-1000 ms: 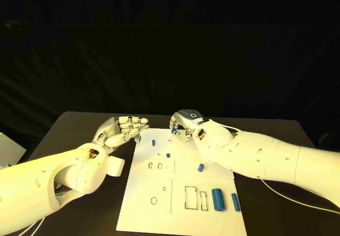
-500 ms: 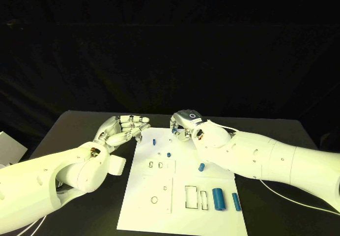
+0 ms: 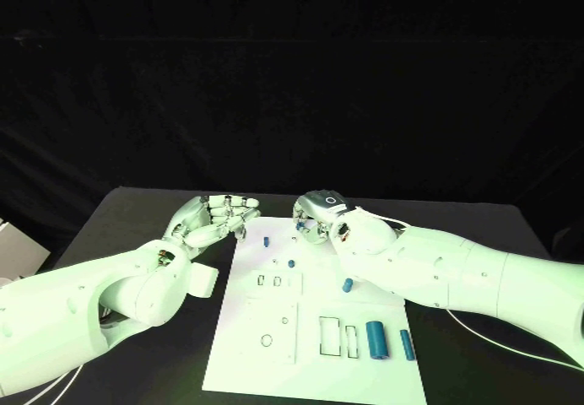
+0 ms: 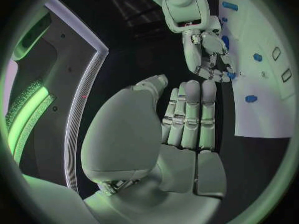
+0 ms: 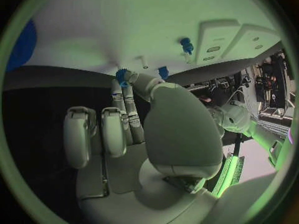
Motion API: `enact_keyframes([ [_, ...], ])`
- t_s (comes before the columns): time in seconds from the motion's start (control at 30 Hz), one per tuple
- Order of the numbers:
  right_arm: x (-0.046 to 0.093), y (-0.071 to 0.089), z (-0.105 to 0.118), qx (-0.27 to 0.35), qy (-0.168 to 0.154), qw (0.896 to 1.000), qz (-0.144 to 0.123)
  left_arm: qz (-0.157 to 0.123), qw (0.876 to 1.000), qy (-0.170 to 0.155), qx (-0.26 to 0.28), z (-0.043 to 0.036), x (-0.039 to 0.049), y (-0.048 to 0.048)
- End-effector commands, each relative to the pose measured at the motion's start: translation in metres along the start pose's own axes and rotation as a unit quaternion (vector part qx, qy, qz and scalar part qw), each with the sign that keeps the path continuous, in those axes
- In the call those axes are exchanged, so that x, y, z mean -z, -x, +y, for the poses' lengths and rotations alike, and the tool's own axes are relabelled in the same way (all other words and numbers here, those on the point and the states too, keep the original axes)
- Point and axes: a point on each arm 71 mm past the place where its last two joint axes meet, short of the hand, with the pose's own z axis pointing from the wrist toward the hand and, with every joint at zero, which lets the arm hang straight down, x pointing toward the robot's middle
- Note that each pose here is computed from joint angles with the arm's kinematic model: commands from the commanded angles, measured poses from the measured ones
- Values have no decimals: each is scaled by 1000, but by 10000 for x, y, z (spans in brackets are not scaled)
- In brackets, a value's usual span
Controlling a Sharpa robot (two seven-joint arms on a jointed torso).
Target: Assemble the parts on the task board
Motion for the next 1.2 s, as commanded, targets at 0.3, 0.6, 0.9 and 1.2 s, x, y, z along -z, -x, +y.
enact_keyframes([
  [0.3, -44, -54, -14, 6, -2, 1000, 7, 10, 1000, -10, 4, -29, -5, -33],
  [0.6, -67, -58, -2, 8, -3, 1000, 4, 11, 1000, -11, 5, -30, -8, -37],
  [0.9, -69, -69, 1, 8, 1, 1000, 8, 10, 1000, -10, 4, -28, -8, -32],
  [1.2, 67, -45, -75, -3, 3, 1000, 14, 7, 1000, -8, 3, -24, -5, -3],
])
